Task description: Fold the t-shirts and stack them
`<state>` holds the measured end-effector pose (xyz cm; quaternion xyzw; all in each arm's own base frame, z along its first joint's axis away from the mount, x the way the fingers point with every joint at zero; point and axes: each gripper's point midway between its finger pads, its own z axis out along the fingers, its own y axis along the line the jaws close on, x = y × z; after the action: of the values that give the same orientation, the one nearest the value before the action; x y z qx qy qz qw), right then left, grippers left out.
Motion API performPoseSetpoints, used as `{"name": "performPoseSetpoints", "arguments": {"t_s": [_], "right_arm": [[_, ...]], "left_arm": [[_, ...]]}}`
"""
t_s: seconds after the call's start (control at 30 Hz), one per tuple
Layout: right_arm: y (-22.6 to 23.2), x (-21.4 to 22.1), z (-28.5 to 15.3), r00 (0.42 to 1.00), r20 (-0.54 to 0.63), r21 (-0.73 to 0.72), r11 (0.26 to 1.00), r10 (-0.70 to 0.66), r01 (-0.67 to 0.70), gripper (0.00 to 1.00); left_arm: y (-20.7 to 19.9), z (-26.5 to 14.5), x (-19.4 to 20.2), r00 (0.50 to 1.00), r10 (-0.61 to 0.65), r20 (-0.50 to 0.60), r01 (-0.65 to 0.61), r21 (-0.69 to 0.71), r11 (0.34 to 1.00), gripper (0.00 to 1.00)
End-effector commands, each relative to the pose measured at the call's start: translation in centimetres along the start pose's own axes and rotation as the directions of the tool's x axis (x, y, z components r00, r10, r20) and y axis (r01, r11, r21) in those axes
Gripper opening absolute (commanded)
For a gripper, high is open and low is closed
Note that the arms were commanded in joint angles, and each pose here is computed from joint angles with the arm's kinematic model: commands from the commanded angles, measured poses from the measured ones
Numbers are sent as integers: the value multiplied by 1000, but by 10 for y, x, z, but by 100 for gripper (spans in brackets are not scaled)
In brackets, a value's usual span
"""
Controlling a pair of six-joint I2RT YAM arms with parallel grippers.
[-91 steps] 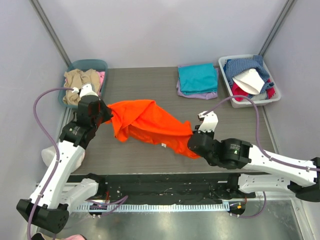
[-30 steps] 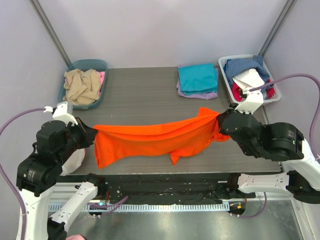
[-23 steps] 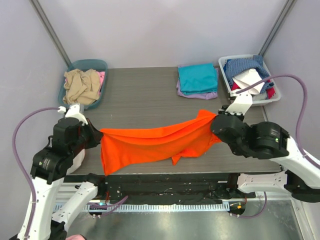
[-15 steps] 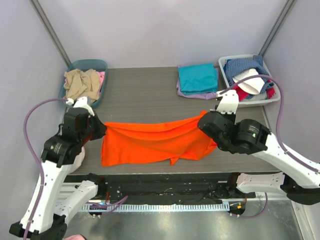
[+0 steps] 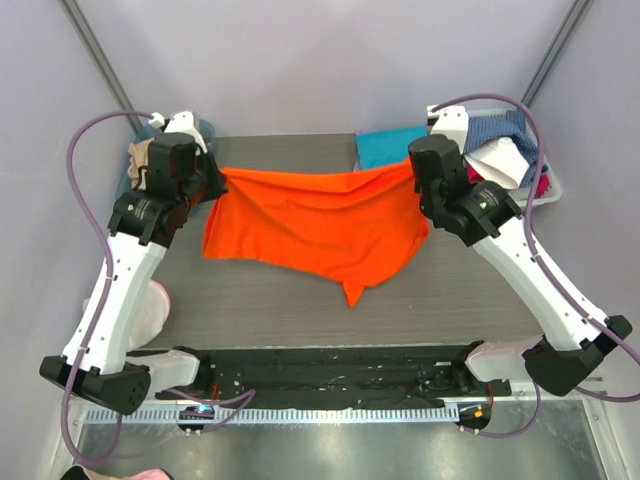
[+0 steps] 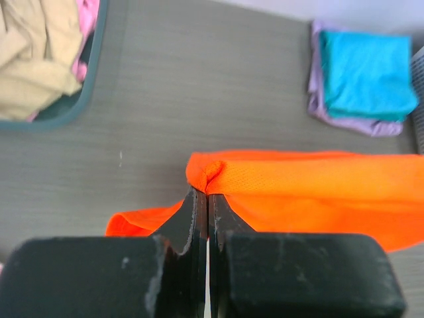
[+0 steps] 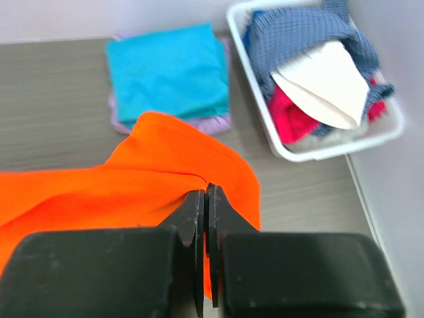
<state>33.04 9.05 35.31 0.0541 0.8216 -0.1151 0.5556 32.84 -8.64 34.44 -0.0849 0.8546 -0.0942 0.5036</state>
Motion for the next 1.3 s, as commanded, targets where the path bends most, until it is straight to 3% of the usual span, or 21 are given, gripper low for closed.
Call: {"name": "performPoseSetpoints", "arguments": {"t_s": [0.0,0.1,0.27,0.43,0.47,0.53,0.57,0.6,0.63,0.8,0.83,0.87,0.93,1.07,1.27], "right_arm": [[5,-45,-28,991,103,-157,985,84,-67,1],[10,-5,-29,997,13,-209,976,72,-67,1],[25,78,-49,981,-183,-353,928,60,-122,1],[59,196,-64,869,-493,-454,863,-36,-222,2],[71,210,-71,840,-540,-490,831,-53,-262,7],[76,245,-74,791,-607,-474,835,-78,-281,28],[78,252,-74,785,-614,-474,834,-83,-283,34],[77,262,-75,773,-627,-469,839,-97,-275,49],[76,266,-74,768,-632,-465,843,-102,-271,55],[61,252,-63,812,-583,-392,886,-33,-246,71],[59,246,-61,824,-566,-380,891,-13,-247,71],[55,244,-59,828,-561,-361,900,0,-244,72],[49,239,-53,843,-537,-319,918,31,-237,71],[37,243,-44,853,-519,-250,944,56,-214,72],[38,253,-42,843,-534,-234,948,60,-216,72]], "left_arm": [[-11,-31,-44,986,-32,163,20,74,997,0],[1,-37,-15,989,-52,136,43,67,997,0],[31,-39,77,992,-120,26,119,48,992,0],[51,-15,199,942,-284,-181,289,2,957,0],[48,-15,213,927,-309,-215,320,21,947,0],[51,-9,243,891,-376,-252,390,4,921,0],[51,-8,248,884,-393,-254,409,9,913,0],[50,-9,248,878,-411,-244,427,17,904,0],[52,-8,253,872,-423,-248,438,10,899,0],[52,-16,237,884,-415,-215,427,11,904,27],[51,-19,225,892,-411,-190,422,22,906,31],[52,-21,222,898,-399,-186,409,16,912,42],[50,-27,200,911,-388,-142,396,26,918,45],[51,-27,181,932,-344,-112,347,8,938,61],[47,-15,187,937,-318,-145,324,15,946,63]]}}
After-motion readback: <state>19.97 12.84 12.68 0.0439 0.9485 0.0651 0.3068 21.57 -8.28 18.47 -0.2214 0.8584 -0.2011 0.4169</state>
